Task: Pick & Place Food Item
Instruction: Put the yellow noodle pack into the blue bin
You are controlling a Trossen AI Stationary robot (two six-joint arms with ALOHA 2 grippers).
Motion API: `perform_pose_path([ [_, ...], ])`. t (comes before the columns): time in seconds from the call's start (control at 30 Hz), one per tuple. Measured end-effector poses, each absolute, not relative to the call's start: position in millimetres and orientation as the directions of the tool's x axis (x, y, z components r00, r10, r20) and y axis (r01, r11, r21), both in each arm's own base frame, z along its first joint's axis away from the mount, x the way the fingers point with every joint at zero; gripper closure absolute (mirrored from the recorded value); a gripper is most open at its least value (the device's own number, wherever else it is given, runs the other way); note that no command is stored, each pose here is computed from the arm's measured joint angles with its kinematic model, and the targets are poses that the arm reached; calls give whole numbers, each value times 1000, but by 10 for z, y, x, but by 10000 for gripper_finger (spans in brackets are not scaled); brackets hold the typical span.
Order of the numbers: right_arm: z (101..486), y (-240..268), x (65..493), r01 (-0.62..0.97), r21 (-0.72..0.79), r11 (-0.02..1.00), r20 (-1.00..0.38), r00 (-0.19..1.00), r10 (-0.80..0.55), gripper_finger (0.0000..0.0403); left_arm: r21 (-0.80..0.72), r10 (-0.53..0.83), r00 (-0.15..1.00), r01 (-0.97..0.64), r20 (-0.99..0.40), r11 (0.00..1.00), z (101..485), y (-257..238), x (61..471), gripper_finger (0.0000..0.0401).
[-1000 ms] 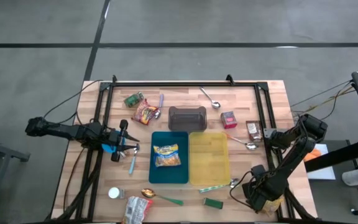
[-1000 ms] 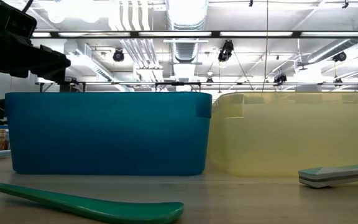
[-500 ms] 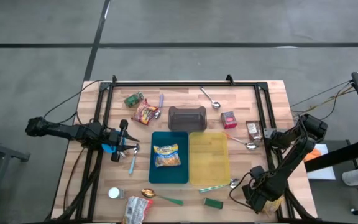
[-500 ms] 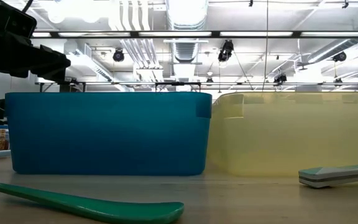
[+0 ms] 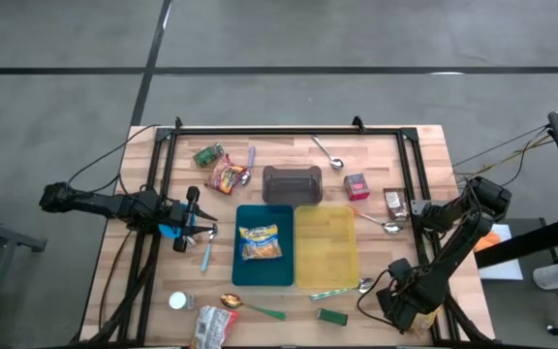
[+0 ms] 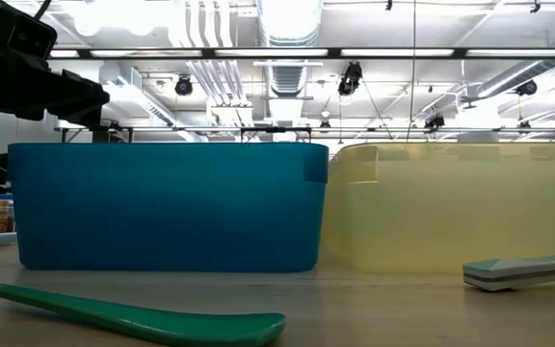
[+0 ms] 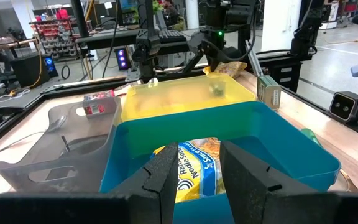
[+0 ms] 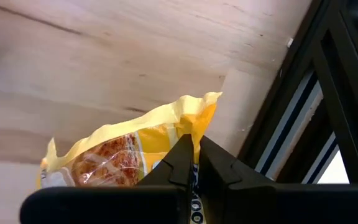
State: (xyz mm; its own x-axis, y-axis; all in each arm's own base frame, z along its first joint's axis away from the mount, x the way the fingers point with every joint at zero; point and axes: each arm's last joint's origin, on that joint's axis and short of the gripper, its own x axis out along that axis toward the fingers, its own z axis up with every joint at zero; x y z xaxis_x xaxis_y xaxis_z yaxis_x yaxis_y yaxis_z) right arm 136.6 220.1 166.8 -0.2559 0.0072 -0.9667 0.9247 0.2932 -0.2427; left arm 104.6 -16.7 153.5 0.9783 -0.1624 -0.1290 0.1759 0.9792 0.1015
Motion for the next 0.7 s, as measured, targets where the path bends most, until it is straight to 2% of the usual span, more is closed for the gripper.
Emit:
perform_pose_path([
  [0.3,1697,2137,1331,915,-294,277,-956,-287,-68,392,101,-162,978,176,-128,979,1536,-167,1046,281],
  [0.5,1702,2097,1332,920,-272,281,-960,-242,-138,392,99,-162,978,176,-128,980,1536,-167,1046,281],
  [0.7,1721,2038,1305,915,-302,268,-945,-249,-213,392,99,-162,978,176,-128,980,1536,-167,1046,282],
])
